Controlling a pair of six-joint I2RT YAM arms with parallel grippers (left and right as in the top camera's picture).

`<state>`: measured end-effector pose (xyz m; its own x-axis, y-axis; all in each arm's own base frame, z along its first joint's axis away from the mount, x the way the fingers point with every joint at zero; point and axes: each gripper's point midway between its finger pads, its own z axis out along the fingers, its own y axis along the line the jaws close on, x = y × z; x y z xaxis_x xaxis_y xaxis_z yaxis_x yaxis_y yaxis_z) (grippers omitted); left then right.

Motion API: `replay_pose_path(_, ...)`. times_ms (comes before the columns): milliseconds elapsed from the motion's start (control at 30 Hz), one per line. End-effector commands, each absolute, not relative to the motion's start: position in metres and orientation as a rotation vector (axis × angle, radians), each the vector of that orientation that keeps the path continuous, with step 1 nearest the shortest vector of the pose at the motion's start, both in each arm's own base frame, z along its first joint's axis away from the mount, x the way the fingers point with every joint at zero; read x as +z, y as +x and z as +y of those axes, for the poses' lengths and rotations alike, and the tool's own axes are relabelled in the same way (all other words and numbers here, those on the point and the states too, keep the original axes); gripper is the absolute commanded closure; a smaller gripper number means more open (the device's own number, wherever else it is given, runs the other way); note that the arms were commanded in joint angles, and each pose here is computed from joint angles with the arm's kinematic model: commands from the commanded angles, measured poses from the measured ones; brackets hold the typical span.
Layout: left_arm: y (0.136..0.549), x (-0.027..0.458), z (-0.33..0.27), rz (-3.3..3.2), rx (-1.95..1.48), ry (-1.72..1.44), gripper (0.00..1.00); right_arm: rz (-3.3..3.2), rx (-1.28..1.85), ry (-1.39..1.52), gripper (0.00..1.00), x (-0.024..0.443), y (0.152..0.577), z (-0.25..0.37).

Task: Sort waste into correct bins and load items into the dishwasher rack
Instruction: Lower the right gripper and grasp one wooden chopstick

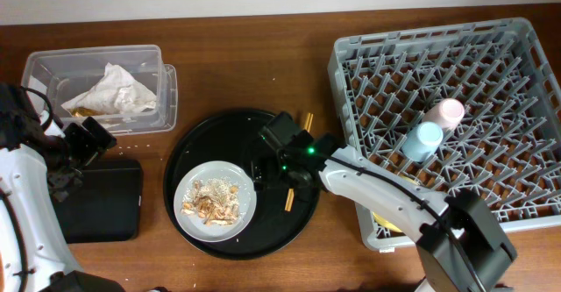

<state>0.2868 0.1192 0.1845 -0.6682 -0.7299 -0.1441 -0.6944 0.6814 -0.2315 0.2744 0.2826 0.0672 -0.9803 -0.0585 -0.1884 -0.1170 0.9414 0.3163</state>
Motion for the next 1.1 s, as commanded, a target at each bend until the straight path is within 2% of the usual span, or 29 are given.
replay_pose_path(0,0.288,0.192,0.121,2.642,-0.227,-1.154,0.01,2.922,0.46,-0.135,0.01,0.061,0.277,0.284)
replay_pose_path(400,0.288,0.192,0.121,2.642,-0.227,-1.154,0.01,2.918,0.351,-0.108,0.01,0.051,0.282,0.272)
replay_pose_path(567,0.288,0.192,0.121,2.642,-0.227,-1.154,0.01,2.909,0.17,0.066,0.02,0.046,0.286,0.247)
replay_pose_path(767,0.288,0.192,0.121,2.642,-0.227,-1.154,0.01,2.9,0.135,0.134,0.01,0.038,0.29,0.244)
replay_pose_path(900,0.288,0.192,0.121,2.642,-0.227,-1.154,0.01,2.909,0.141,0.132,0.16,0.03,0.291,0.247)
replay_pose_path(1067,0.288,0.192,0.121,2.642,-0.227,-1.154,0.01,2.903,0.151,0.133,0.27,0.028,0.293,0.249)
